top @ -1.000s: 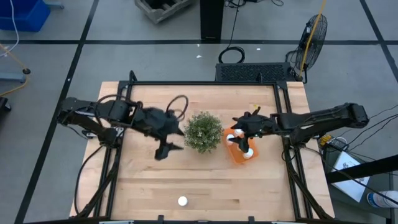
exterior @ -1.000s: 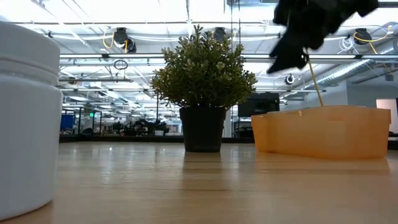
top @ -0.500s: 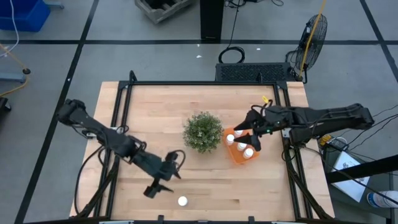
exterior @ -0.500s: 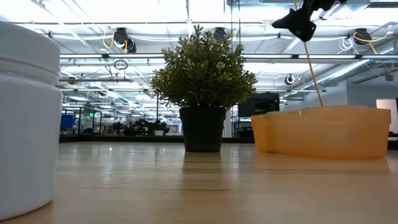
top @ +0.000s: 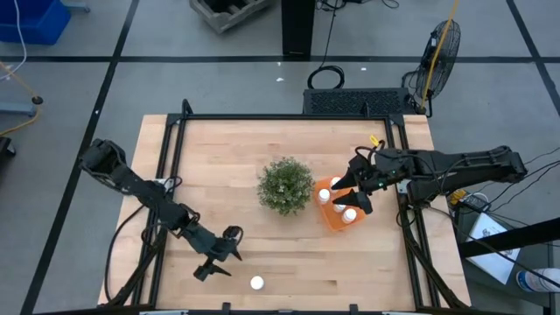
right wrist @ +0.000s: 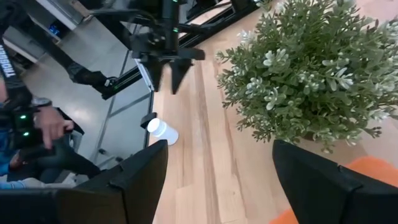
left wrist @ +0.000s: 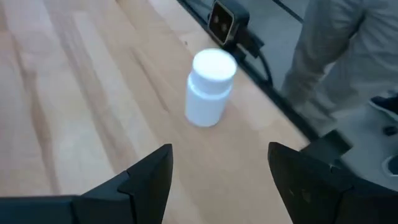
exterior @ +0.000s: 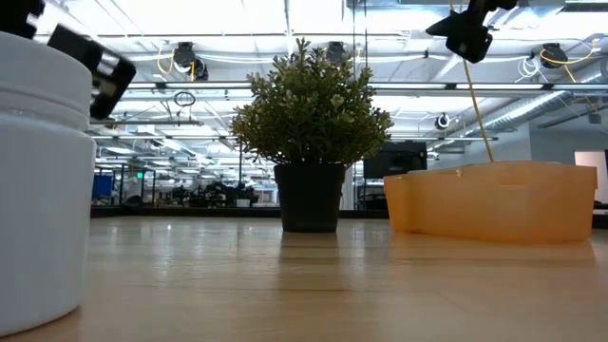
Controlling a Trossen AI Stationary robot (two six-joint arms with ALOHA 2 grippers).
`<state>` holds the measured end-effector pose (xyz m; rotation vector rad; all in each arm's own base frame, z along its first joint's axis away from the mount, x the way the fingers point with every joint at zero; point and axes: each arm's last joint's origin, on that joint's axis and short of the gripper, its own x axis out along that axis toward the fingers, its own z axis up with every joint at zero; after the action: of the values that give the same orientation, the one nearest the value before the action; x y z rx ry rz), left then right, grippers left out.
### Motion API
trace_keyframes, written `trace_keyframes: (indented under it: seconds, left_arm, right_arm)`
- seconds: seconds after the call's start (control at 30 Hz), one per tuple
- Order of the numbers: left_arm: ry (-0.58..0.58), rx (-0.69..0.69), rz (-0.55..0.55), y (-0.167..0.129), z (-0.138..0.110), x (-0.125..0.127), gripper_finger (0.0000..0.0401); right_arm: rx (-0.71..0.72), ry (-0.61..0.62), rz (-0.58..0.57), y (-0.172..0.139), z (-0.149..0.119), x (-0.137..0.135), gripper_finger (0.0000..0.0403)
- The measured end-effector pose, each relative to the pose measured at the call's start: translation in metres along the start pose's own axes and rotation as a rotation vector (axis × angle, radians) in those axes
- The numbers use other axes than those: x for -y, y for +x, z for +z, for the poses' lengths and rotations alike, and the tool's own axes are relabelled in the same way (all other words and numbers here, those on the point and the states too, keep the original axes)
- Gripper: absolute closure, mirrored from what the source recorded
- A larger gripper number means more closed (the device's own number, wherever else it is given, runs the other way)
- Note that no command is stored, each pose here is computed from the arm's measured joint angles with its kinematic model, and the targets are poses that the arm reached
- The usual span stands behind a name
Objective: Pick and place pill bottles into a basket
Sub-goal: Put the white medicine bottle into the orange bin
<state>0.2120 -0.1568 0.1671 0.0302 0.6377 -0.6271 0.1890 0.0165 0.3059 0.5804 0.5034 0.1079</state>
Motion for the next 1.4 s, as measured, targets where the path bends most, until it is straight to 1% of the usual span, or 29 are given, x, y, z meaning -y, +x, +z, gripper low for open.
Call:
trace_keyframes:
  seconds: [0.13, 0.2, 0.27, 0.4, 0.5, 0.63, 0.77, 0.83, 1.03, 1.13, 1.4]
  left_arm:
    - [0.096, 0.08, 0.037, -0.001, -0.016, -0.003, 0.0132]
    - [0.144, 0.096, 0.067, -0.002, -0.024, -0.007, 0.0132]
    - [0.168, 0.109, 0.085, -0.001, -0.03, -0.01, 0.0132]
    - [0.155, 0.099, 0.075, 0.006, -0.038, -0.019, 0.0132]
    - [0.159, 0.154, 0.064, 0.011, -0.032, -0.021, 0.0132]
    - [0.145, 0.168, 0.038, 0.022, -0.039, -0.024, 0.0132]
    - [0.097, 0.199, -0.001, 0.035, -0.045, -0.021, 0.0132]
    - [0.094, 0.207, -0.015, 0.04, -0.049, -0.019, 0.0132]
    - [0.11, 0.181, -0.093, 0.065, -0.046, -0.013, 0.0132]
    - [0.114, 0.18, -0.116, 0.078, -0.042, -0.011, 0.0132]
    - [0.11, 0.16, -0.12, 0.1, -0.04, -0.015, 0.0132]
  right_arm:
    - [-0.005, 0.002, -0.006, 0.002, 0.0, 0.001, 0.0124]
    - [-0.009, 0.005, -0.02, 0.004, 0.0, 0.002, 0.0124]
    - [-0.004, 0.019, -0.035, 0.007, 0.0, 0.003, 0.0124]
    - [0.01, 0.024, -0.026, 0.012, 0.002, 0.002, 0.0124]
    - [0.025, 0.021, -0.018, 0.014, 0.004, 0.002, 0.0124]
    - [0.042, 0.017, -0.012, 0.016, 0.006, 0.001, 0.0124]
    - [0.04, 0.016, -0.014, 0.016, 0.005, 0.001, 0.0124]
    - [0.041, 0.015, -0.014, 0.016, 0.005, 0.001, 0.0124]
    - [0.041, 0.021, -0.015, 0.016, 0.005, 0.001, 0.0124]
    - [0.041, 0.029, -0.015, 0.016, 0.005, 0.001, 0.0124]
    - [0.038, 0.03, -0.014, 0.016, 0.005, 0.001, 0.0124]
